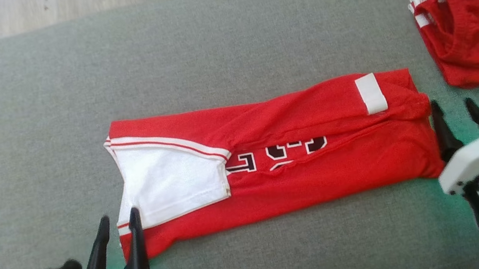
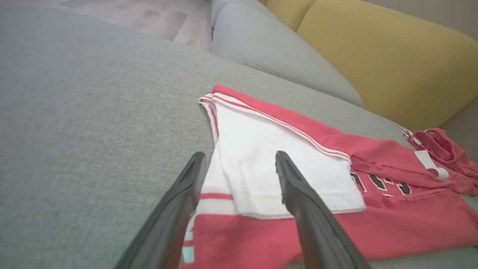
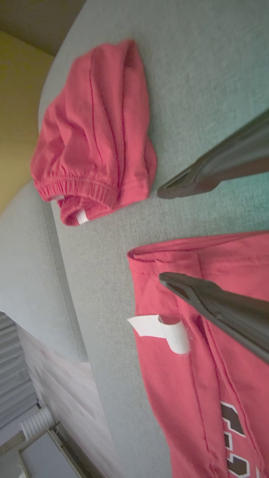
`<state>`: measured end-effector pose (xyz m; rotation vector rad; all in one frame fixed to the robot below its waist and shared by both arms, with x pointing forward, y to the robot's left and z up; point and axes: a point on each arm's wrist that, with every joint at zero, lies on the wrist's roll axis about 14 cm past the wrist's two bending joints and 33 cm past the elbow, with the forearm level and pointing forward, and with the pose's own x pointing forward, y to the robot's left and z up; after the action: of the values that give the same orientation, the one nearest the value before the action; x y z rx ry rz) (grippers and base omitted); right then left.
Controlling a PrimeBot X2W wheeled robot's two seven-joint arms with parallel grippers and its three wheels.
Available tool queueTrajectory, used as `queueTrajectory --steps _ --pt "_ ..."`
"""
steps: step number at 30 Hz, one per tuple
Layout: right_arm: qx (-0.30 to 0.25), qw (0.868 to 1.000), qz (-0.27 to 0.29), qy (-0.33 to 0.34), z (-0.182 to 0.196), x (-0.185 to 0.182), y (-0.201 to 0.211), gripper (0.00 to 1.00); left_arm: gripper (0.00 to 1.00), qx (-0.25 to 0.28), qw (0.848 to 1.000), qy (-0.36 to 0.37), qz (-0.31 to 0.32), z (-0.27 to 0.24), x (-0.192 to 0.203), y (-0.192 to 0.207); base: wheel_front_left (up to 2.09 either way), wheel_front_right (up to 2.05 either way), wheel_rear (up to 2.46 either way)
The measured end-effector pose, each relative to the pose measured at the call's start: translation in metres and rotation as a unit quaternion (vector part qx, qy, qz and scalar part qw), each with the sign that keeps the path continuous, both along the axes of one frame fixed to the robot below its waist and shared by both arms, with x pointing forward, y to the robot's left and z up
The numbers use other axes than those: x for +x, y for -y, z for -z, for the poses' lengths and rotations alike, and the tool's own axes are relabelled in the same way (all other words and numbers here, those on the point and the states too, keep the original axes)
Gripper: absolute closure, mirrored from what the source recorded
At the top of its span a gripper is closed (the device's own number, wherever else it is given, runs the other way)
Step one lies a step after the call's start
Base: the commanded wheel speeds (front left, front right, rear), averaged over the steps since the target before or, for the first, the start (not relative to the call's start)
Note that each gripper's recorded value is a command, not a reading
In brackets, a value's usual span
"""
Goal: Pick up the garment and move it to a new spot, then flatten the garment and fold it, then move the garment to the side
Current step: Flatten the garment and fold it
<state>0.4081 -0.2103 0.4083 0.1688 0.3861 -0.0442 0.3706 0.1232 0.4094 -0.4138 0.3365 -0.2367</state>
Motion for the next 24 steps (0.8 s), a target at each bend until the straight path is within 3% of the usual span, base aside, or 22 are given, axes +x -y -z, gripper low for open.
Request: queueTrajectory --steps 11,24 --pt "-0.002 0.999 0.022 0.029 -0.023 -0.004 0.010 0.00 0.00 0.023 0.993 0.043 -0.107 -0.024 -0.012 -0.048 0.00 0.00 0.00" --pt "-0.012 0.998 -0.016 -0.057 0.014 0.014 -0.018 0.00 0.00 0.053 0.973 0.056 -0.216 -0.035 -0.052 -0.109 0.00 0.00 0.00"
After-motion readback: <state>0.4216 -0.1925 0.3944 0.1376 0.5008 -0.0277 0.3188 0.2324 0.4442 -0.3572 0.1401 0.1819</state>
